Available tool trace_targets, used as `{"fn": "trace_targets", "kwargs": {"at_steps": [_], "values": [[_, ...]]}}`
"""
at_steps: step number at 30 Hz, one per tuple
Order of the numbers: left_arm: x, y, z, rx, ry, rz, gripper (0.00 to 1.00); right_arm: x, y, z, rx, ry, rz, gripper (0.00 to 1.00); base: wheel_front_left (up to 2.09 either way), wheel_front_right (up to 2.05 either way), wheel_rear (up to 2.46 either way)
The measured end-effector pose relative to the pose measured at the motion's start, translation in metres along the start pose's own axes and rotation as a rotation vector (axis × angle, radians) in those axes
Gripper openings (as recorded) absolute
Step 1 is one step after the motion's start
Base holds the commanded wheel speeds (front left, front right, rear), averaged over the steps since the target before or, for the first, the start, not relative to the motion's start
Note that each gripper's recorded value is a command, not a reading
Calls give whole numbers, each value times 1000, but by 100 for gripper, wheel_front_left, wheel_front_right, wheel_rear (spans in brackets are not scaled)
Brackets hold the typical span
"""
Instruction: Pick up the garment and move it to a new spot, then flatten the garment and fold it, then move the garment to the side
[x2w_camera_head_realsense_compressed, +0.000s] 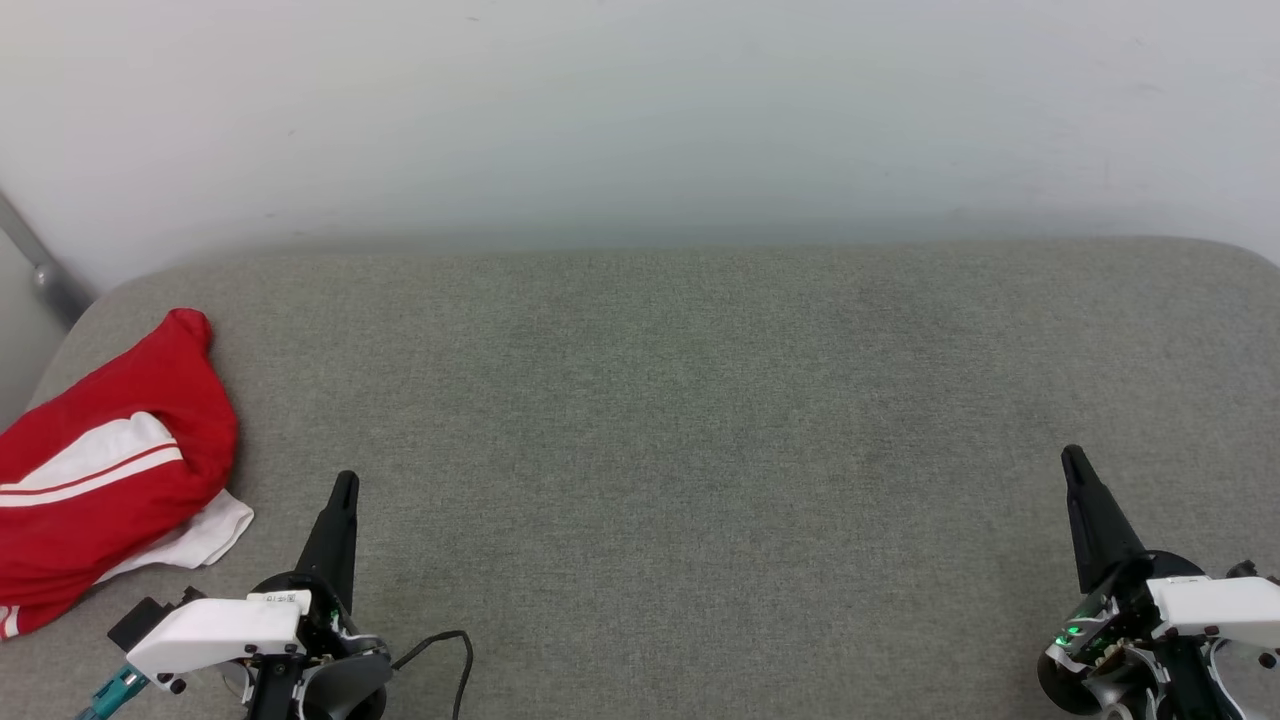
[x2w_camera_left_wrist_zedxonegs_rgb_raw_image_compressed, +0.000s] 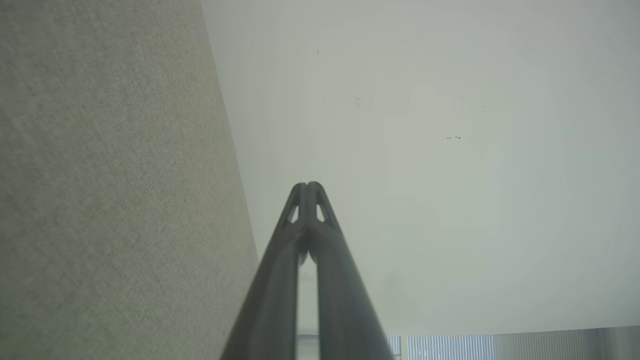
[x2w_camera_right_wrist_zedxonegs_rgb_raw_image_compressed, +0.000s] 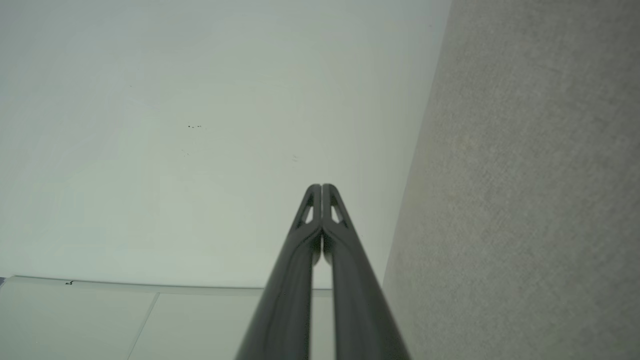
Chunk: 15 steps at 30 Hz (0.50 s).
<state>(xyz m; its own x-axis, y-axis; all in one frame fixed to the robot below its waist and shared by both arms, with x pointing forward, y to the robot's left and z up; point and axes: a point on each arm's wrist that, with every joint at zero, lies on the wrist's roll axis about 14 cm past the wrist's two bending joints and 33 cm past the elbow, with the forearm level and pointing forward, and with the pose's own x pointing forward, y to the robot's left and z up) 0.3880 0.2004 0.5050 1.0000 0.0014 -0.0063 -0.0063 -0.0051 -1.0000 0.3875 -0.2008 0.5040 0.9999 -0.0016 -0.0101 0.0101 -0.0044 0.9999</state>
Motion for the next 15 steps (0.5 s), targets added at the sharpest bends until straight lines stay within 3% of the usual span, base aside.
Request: {"fn": "trace_targets", "kwargs": {"at_steps": [15], "values": [[0, 0, 0, 0, 0, 0, 0, 0, 0, 0, 0, 0, 0, 0, 0, 0, 0]]}}
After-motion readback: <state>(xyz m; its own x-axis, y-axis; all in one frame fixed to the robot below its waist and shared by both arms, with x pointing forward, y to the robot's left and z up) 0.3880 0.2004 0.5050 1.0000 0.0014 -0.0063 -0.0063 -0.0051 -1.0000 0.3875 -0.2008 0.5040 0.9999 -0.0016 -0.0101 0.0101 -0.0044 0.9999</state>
